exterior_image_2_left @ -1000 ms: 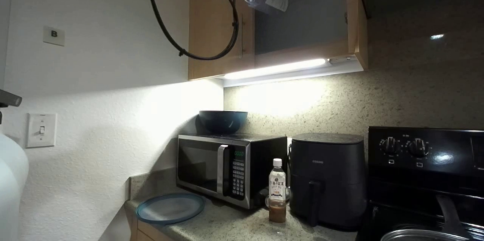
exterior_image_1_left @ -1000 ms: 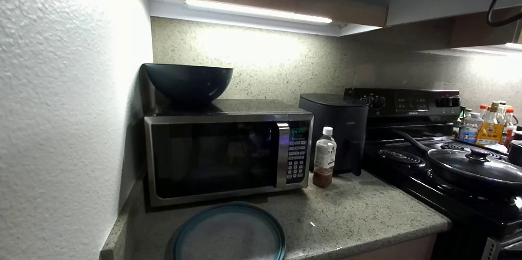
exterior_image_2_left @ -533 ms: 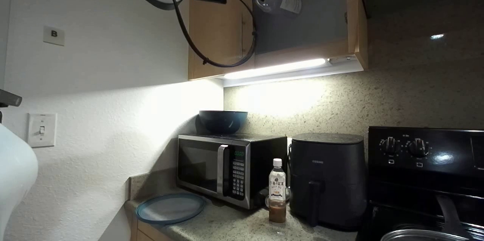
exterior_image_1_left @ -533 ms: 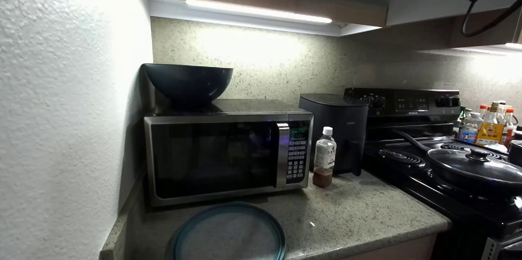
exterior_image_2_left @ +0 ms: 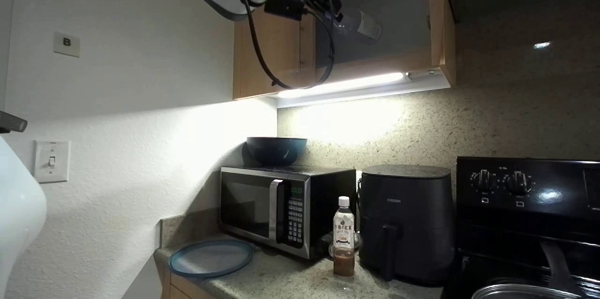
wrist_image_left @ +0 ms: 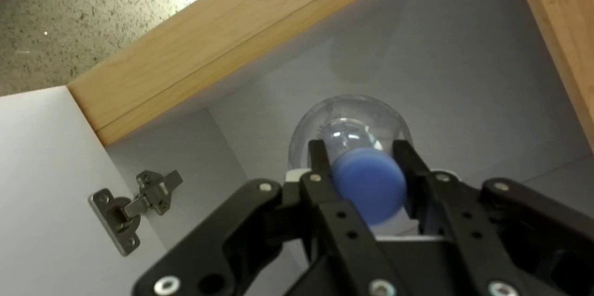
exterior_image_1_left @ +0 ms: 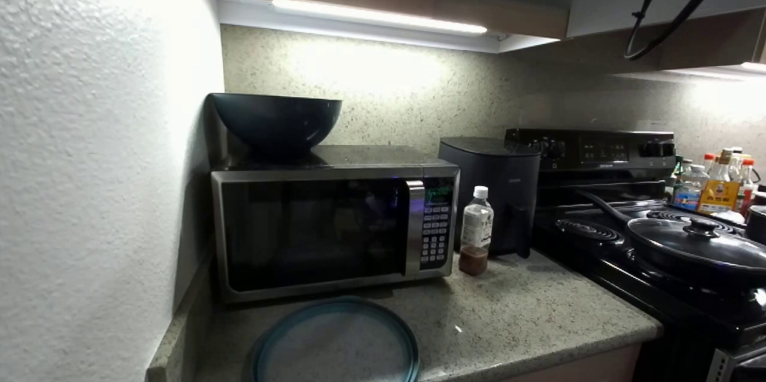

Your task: Remove the bottle from the open cabinet, put it on the counter, put it back in the cabinet and then put it back on the counter

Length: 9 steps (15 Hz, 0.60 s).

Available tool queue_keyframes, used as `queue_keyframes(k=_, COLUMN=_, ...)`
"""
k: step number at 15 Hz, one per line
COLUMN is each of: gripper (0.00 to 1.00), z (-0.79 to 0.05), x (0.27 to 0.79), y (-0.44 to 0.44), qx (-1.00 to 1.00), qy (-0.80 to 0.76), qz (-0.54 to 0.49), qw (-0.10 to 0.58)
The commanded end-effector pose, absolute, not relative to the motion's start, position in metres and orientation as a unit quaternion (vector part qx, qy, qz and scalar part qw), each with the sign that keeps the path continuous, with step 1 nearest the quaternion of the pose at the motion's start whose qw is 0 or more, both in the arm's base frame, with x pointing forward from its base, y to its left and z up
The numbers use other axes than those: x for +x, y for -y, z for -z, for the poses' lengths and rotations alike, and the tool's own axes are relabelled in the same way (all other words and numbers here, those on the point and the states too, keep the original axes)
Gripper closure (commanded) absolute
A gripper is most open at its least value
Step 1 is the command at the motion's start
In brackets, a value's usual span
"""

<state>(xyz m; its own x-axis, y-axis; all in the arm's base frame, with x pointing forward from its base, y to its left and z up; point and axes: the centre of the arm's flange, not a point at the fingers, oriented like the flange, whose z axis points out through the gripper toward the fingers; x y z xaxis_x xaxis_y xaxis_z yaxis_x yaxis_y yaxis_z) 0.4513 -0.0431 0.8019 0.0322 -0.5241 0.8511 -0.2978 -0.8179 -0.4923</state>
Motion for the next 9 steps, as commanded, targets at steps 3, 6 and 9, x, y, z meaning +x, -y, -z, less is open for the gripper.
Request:
queue_keyframes(k=3, gripper=0.62, z=-0.801, x=0.462, y=0.044, qx=-0.717, qy=-0.288, qz=0.627, qw=0.097)
queue_keyframes(k=6, gripper=0.87, z=-0.802, x=0.469, y=0.044, qx=-0.715, qy=-0.29, qz=0.628, qw=0.096)
queue_keyframes(k=9, gripper=0.87, z=-0.801, x=0.488, y=0.052, qx=-0.72, qy=-0.298, qz=0.617, qw=0.109)
